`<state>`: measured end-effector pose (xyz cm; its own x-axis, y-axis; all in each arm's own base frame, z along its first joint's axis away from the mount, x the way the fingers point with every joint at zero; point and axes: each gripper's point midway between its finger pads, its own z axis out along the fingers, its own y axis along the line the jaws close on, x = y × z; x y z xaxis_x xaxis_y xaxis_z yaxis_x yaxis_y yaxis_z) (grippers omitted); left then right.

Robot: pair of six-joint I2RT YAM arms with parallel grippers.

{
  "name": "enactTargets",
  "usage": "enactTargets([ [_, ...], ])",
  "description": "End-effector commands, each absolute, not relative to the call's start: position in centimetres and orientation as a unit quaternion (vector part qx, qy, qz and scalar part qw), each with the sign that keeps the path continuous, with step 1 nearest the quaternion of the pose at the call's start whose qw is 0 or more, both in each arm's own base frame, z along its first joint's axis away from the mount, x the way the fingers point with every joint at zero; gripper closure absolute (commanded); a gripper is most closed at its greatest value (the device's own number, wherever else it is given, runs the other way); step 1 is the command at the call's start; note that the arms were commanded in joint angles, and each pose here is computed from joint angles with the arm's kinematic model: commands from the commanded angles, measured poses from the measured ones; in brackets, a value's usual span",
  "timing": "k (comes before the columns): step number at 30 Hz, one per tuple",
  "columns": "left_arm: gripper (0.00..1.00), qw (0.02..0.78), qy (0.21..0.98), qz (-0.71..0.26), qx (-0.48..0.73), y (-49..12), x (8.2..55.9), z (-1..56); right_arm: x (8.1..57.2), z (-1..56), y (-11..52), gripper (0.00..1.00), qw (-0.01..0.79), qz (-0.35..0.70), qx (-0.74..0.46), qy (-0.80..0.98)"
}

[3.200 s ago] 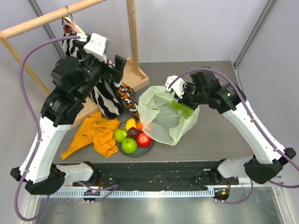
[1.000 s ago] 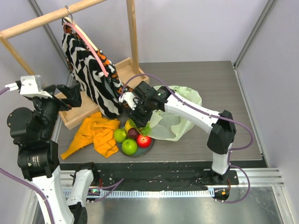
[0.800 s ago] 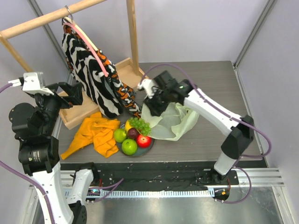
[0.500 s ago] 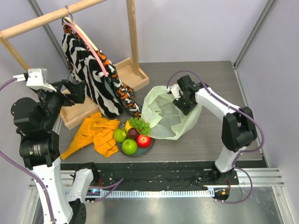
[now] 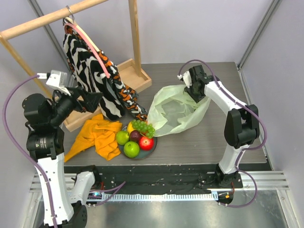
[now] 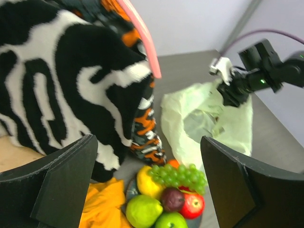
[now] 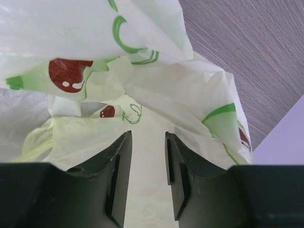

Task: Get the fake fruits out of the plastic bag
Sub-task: Move the plastic bag to the center of the board.

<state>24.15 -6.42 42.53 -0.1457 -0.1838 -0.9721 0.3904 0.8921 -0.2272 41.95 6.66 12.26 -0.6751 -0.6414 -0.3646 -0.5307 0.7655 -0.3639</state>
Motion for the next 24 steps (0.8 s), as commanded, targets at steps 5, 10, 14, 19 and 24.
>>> enactTargets([
  [5, 0.06, 0.563, 0.754, -0.284, 0.186, -10.7, 22.9, 37.9, 42.2, 14.2, 3.9, 0.60, 0.256, -0.178, -0.315, 0.897],
  [10, 0.07, 0.553, 0.760, -0.274, 0.203, -11.1, 23.7, 37.2, 42.5, 13.7, 0.4, 0.60, 0.241, -0.209, -0.290, 0.902],
  [14, 0.07, 0.550, 0.758, -0.274, 0.219, -11.7, 24.2, 37.4, 42.9, 13.4, -3.0, 0.60, 0.227, -0.227, -0.262, 0.910],
  [19, 0.07, 0.548, 0.758, -0.274, 0.226, -12.0, 24.8, 37.4, 43.0, 13.5, -3.6, 0.60, 0.226, -0.227, -0.256, 0.912],
  [24, 0.07, 0.546, 0.758, -0.273, 0.228, -12.2, 25.0, 37.5, 43.7, 16.9, -1.3, 0.40, 0.271, -0.164, -0.231, 0.920],
])
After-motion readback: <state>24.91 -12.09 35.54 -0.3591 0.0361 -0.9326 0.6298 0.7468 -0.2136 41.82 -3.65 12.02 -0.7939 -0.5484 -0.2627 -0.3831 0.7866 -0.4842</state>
